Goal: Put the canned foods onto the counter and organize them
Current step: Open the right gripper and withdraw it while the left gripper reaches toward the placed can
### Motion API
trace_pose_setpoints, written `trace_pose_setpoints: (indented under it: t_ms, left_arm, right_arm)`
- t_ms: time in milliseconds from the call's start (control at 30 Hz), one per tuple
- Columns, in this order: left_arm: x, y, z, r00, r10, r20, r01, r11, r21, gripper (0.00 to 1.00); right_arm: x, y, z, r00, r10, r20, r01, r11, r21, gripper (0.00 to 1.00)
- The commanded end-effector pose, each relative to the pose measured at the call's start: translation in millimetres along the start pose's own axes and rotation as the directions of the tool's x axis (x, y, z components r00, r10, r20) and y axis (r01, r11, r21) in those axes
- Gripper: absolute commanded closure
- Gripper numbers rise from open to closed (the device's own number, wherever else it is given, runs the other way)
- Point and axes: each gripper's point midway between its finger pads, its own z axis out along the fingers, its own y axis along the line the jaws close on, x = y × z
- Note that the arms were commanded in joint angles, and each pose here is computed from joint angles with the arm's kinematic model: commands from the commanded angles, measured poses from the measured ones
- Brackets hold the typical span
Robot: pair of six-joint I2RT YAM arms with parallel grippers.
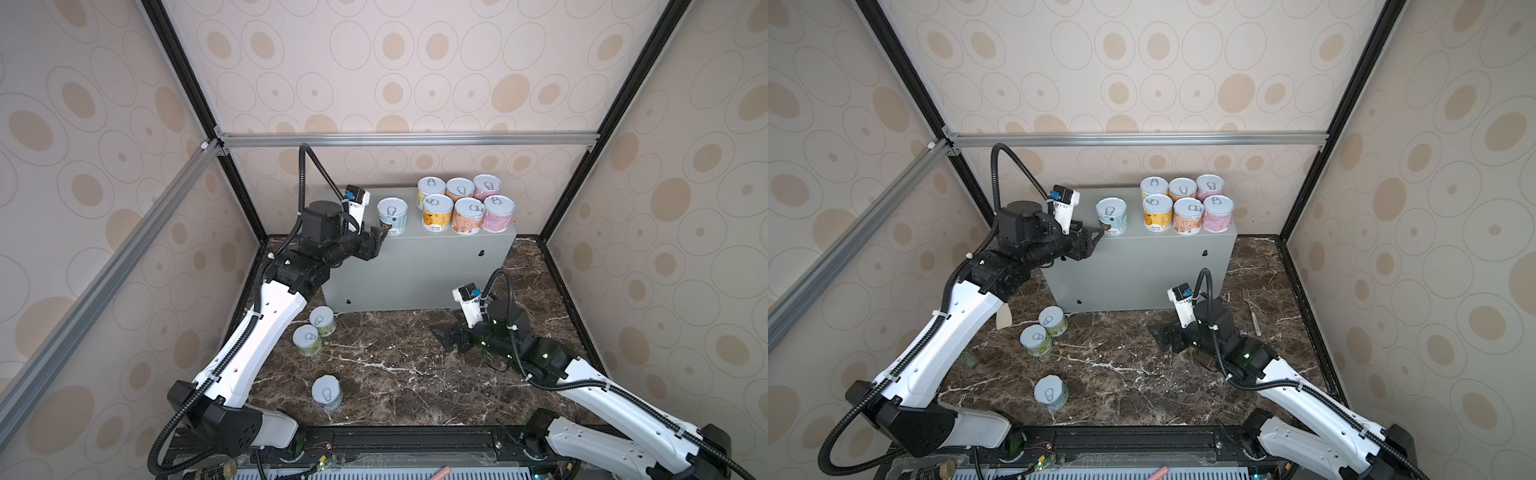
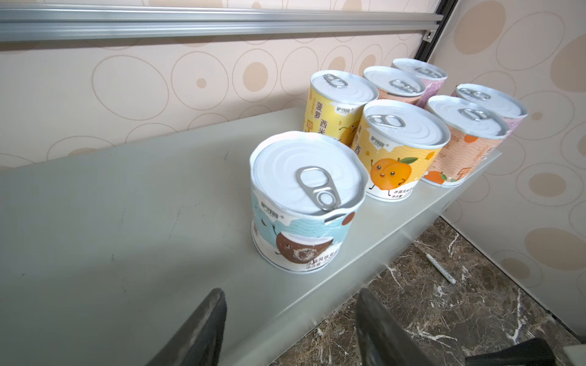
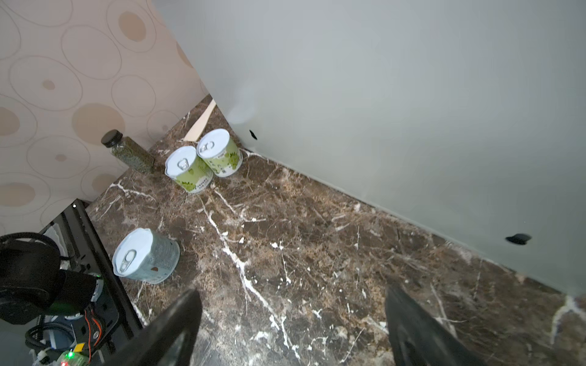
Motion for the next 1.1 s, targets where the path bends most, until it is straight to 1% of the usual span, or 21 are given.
trace_pose_setpoints:
  t_ms: [0,167,300,500,633,867,1067]
  left_arm:
    - [-16,-1,-2,0.998,0.053,0.037,-0.052,0.998,-0.031,0.37]
    - [-14,-3,9,0.998,0.058,0.037,-0.057,0.998,-0.033,0.38]
    - [-15,-2,18,0.998,0.054,0.038,-0.053,0.998,-0.040,0.40]
    - [-18,-4,29,0.997,0.050,0.053,-0.048,0.998,-0.041,0.44]
    - [-21,-4,34,0.997,0.046,0.066,-0.043,0.998,-0.047,0.44]
    - [-28,4,42,0.996,0.044,0.081,-0.036,0.995,-0.094,0.46]
    - [-34,3,53,0.995,0.052,0.084,-0.045,0.995,-0.087,0.47]
  right_arm:
    - [-8,13,10,0.998,0.031,0.055,-0.026,0.996,-0.084,0.08]
    - [20,20,36,0.996,0.071,-0.044,-0.077,0.984,-0.158,0.08]
    - [40,17,52,0.991,0.082,-0.105,-0.098,0.983,-0.157,0.07]
    - [50,15,61,0.988,0.084,-0.127,-0.104,0.981,-0.163,0.06]
    - [58,15,66,0.985,0.091,-0.147,-0.115,0.979,-0.168,0.06]
    - [61,16,69,0.983,0.095,-0.157,-0.123,0.976,-0.179,0.06]
    - [63,15,73,0.981,0.095,-0.166,-0.124,0.977,-0.175,0.06]
